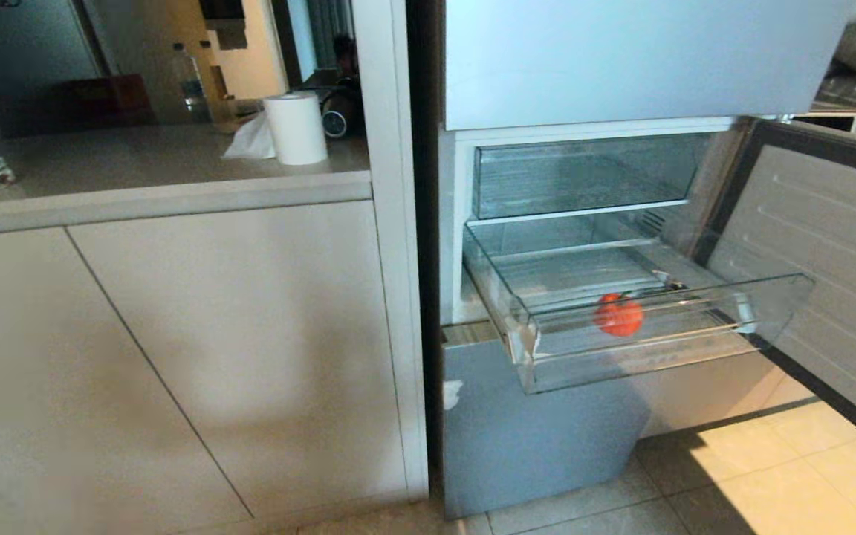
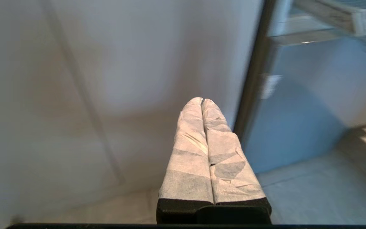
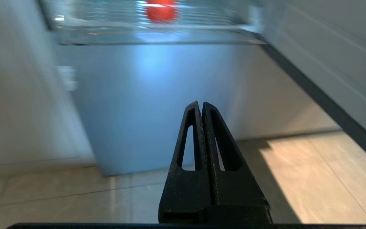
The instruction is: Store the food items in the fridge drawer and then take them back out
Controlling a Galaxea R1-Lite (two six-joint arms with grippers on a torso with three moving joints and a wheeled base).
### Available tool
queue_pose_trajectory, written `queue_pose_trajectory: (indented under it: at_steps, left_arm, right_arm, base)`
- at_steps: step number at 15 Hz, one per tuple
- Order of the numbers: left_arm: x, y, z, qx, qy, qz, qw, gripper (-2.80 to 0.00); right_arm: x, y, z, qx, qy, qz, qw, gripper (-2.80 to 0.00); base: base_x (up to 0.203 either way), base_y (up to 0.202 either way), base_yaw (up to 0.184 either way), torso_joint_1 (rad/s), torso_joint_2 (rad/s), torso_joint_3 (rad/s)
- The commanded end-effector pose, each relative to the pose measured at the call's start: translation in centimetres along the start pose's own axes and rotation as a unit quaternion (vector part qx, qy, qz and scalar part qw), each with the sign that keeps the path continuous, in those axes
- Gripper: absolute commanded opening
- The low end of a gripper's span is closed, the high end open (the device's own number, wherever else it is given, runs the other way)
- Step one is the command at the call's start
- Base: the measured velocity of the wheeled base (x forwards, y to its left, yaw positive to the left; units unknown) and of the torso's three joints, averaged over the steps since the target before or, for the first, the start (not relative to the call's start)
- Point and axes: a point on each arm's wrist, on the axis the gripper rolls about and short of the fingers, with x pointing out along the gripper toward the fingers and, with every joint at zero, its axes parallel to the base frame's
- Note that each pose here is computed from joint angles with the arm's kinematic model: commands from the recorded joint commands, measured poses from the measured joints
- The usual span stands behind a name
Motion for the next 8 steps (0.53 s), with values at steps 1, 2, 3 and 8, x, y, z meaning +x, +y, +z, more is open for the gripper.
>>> queue_pose_trajectory:
  at_steps: [1,2,3,8]
  left_arm:
    - [0.01,0.0,0.0,0.0,0.001,0.0,1.0,-2.8]
    - [0.01,0.0,0.0,0.0,0.001,0.001,1.0,-2.8]
    - [0.01,0.0,0.0,0.0,0.001,0.0,1.0,-2.8]
    - [0.02,0.0,0.0,0.0,0.001,0.001,1.0,-2.8]
  right_arm:
    - [0.01,0.0,0.01,0.0,0.001,0.0,1.0,-2.8]
    - [0.01,0.0,0.01,0.0,0.001,0.0,1.0,-2.8]
    - [0.0,0.0,0.0,0.002,0.0,0.0,1.0,-2.8]
    - [0.01,0.0,0.02,0.005,-0.001,0.0,1.0,-2.8]
  base:
    - [-0.001,-0.01,0.104,0.002,0.0,0.002]
    - [0.002,-0.012,0.052,0.006,-0.01,0.002]
    - [0.0,0.0,0.0,0.0,0.0,0.0]
    - [0.0,0.0,0.0,0.0,0.0,0.0]
